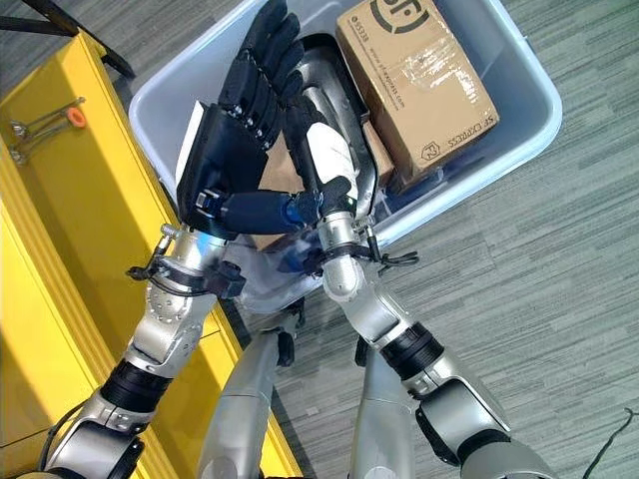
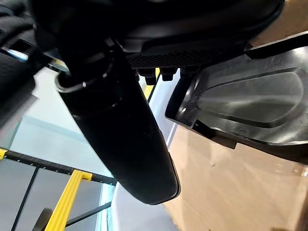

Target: Move parts from the plastic box to the shelf.

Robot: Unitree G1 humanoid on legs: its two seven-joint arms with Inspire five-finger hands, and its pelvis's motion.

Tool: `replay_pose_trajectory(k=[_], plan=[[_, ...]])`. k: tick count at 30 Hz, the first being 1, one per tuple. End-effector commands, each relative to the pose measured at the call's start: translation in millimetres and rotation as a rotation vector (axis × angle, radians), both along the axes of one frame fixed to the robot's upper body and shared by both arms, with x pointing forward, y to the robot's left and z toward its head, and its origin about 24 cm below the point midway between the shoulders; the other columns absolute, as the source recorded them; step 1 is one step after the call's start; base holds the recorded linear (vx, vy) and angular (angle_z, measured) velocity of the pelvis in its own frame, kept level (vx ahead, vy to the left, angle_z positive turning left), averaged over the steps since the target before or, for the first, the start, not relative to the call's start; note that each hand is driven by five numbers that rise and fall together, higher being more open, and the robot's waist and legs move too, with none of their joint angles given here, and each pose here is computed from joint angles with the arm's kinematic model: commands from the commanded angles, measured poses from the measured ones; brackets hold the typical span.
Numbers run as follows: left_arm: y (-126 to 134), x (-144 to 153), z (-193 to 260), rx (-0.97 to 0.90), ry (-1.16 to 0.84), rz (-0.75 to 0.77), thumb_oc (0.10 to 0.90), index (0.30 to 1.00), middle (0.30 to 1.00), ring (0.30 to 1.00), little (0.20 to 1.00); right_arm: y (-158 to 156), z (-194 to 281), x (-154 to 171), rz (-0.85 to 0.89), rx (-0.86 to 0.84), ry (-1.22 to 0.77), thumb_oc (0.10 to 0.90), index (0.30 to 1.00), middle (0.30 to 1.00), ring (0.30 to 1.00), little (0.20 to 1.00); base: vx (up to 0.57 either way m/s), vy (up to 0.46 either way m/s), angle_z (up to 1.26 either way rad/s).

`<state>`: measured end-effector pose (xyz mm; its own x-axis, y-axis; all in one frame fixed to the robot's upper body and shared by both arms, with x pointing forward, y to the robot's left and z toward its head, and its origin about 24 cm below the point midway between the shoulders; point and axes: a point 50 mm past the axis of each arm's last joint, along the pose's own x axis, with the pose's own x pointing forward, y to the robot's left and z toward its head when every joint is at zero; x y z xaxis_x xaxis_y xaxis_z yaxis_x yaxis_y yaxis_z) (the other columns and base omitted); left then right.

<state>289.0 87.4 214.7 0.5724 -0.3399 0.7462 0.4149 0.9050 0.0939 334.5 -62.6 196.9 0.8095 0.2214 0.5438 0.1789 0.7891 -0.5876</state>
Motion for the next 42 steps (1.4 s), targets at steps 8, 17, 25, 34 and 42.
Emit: replay_pose_trajectory(k=[8,17,25,34,42], plan=[[-26.4,-11.8,54.0,-0.082,-0.29,0.05,0.9,1.0,1.0,1.0,1.0,14.1,78.4,1.3,-0.01,0.178,-0.321,0.9,1.0,1.0,1.0,1.0,0.01,0.074,-0.01],[-35.8,-6.4,60.8,-0.097,-0.332,0.124,0.9,1.0,1.0,1.0,1.0,9.3,86.7,13.6,-0.06,0.102,-0.343,0.9,1.0,1.0,1.0,1.0,0.0,0.046,0.0],[-4.9,-18.2,79.2,-0.248,-0.709,0.637,0.9,1.0,1.0,1.0,1.0,11.6,79.1,20.0,-0.072,0.037,-0.3,0.9,1.0,1.0,1.0,1.0,0.01,-0.039,0.01],[16.4,-32.6,102.6,-0.227,-0.969,0.857,0.9,1.0,1.0,1.0,1.0,3.6,80.1,28.5,-0.144,0.003,-0.295,0.9,1.0,1.0,1.0,1.0,0.01,-0.058,0.07],[8.4,-37.2,121.4,-0.21,-1.02,0.828,0.9,1.0,1.0,1.0,1.0,2.4,77.8,42.7,-0.184,-0.05,-0.2,0.9,1.0,1.0,1.0,1.0,0.01,-0.028,0.05]])
